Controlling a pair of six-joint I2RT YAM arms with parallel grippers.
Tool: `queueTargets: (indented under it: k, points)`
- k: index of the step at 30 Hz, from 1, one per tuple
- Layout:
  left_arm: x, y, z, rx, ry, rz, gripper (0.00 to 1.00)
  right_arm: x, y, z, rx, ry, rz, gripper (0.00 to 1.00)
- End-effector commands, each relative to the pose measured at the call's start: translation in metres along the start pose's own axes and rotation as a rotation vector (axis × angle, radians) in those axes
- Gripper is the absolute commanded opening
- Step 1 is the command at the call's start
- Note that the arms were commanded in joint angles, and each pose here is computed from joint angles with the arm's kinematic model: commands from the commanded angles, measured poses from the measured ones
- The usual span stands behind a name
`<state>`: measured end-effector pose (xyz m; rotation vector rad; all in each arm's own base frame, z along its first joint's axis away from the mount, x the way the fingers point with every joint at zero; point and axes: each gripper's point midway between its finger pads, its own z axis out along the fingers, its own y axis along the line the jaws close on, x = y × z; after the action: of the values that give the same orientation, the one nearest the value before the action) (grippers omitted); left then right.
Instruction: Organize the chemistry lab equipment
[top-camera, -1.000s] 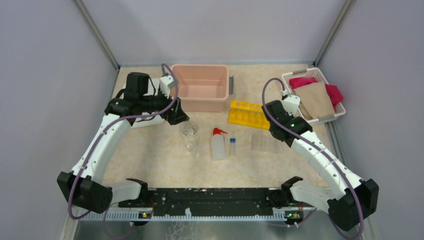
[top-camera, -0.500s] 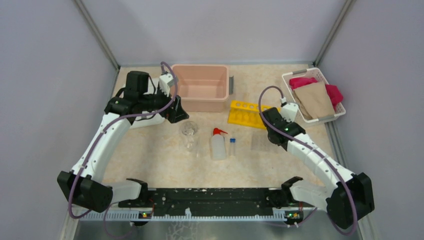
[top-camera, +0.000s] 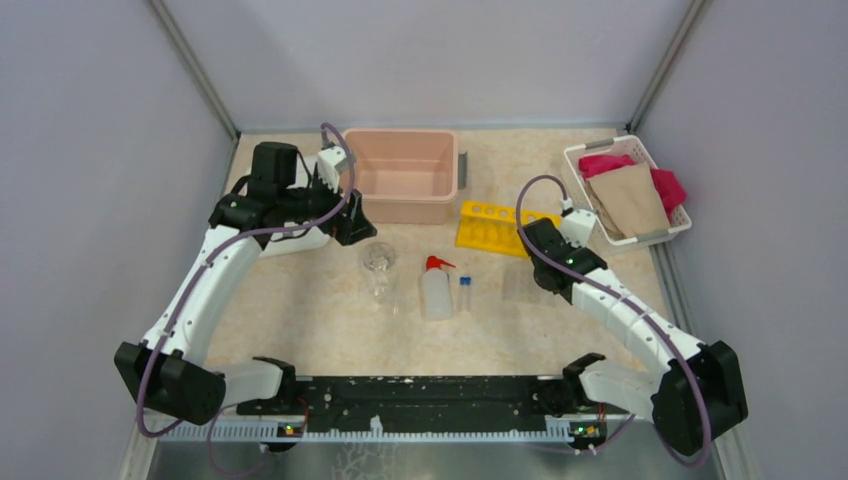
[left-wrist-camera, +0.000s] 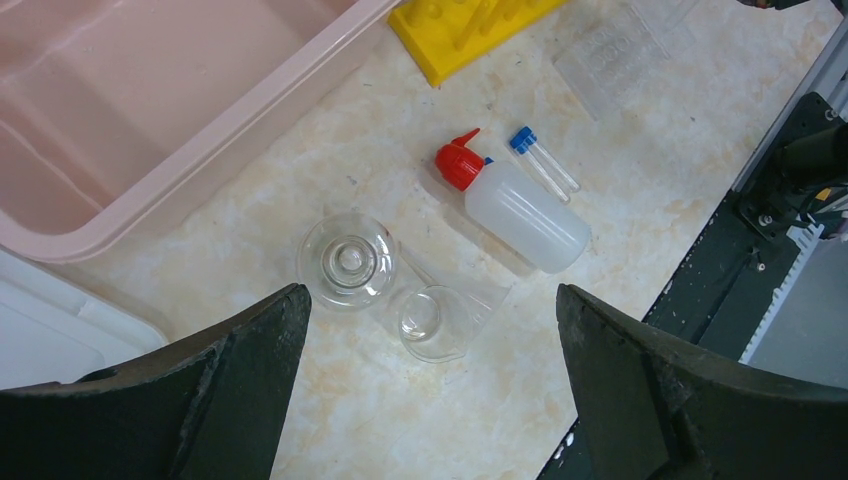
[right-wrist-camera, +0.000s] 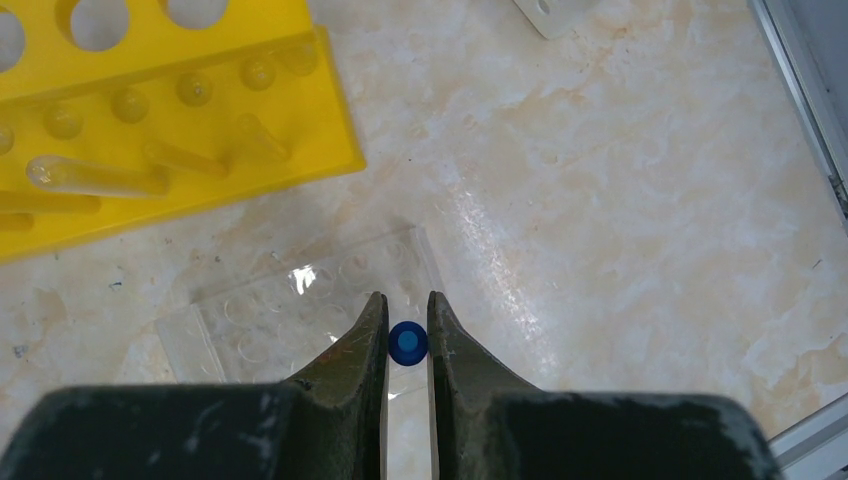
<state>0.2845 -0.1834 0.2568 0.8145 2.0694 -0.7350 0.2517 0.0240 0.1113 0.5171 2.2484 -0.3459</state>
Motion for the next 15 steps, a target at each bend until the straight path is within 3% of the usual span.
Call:
queueTargets:
  k: [1, 15]
  points:
    - [-0.007, 0.001, 0.000, -0.004, -0.022, 0.007, 0.99, -0.008, -0.003, 0.002, 0.021, -0.036, 0.047, 0.00]
    - [-0.010, 0.003, -0.003, -0.021, -0.031, 0.022, 0.99, 0.009, 0.002, 0.009, 0.003, 0.012, 0.030, 0.00]
